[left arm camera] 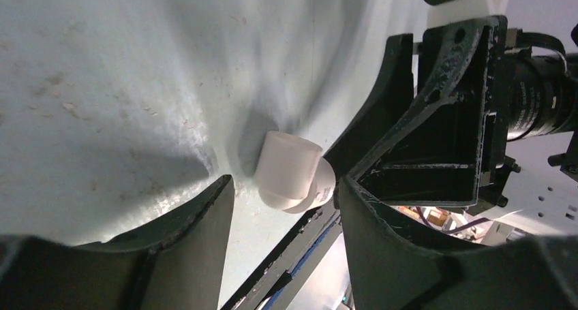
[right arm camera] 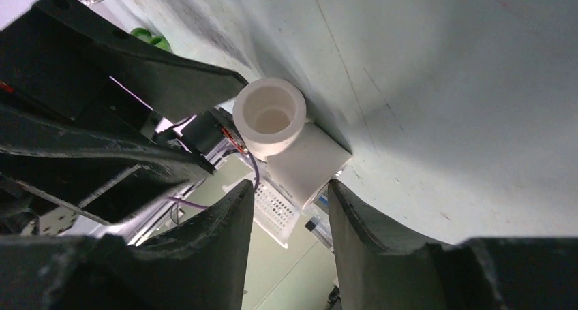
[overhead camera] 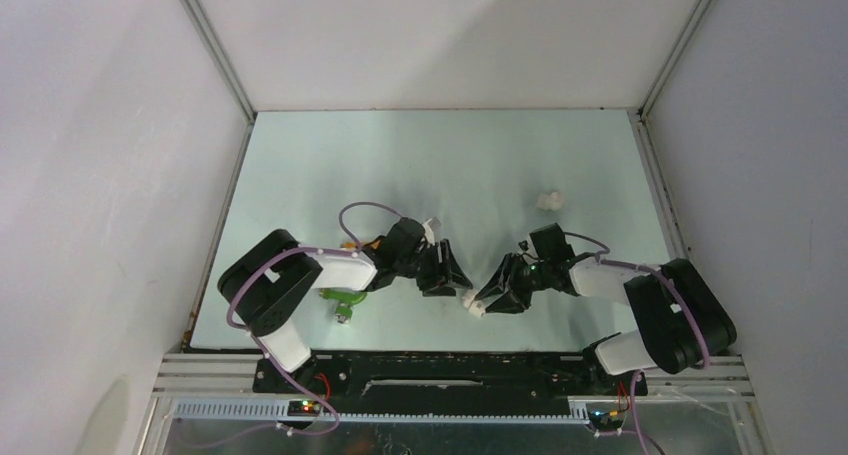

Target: Install the water faucets

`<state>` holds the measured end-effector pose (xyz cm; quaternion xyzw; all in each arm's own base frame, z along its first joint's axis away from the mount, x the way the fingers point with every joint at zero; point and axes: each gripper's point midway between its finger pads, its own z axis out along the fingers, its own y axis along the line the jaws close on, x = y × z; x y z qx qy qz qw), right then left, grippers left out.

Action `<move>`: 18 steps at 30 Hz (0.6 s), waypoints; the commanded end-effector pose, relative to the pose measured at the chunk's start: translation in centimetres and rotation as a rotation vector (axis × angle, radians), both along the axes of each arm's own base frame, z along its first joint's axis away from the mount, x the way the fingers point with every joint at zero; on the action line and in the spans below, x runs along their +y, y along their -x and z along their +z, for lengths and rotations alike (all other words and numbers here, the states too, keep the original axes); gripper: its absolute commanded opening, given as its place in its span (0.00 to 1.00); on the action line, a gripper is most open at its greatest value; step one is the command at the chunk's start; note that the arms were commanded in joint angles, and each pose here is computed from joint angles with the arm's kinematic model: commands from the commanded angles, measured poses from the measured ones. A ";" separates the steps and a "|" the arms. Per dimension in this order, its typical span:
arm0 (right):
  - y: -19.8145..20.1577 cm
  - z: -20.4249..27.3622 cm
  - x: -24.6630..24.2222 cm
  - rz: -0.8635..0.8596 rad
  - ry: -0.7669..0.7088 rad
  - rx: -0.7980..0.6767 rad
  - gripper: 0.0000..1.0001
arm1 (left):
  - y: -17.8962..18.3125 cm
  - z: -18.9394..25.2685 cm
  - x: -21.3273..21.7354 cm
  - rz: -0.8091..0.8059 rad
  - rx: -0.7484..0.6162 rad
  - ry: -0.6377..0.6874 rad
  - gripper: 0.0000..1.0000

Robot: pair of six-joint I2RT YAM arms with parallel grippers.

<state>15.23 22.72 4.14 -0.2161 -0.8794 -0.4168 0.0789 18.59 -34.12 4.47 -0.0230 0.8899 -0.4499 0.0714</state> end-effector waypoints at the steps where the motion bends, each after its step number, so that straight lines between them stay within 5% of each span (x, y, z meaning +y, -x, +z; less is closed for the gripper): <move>1: -1.6 1.0 1.6 -0.014 -0.082 -0.049 0.46 | 0.4 1.7 -2.0 -0.037 -0.016 0.074 0.59; 13: -2.5 1.4 3.0 -0.017 -0.149 -0.060 0.24 | 1.3 1.2 -2.2 0.038 0.025 0.140 0.42; 18: -1.3 0.8 3.0 0.026 -0.130 -0.041 0.00 | 0.7 2.1 -1.8 0.067 -0.014 0.128 0.46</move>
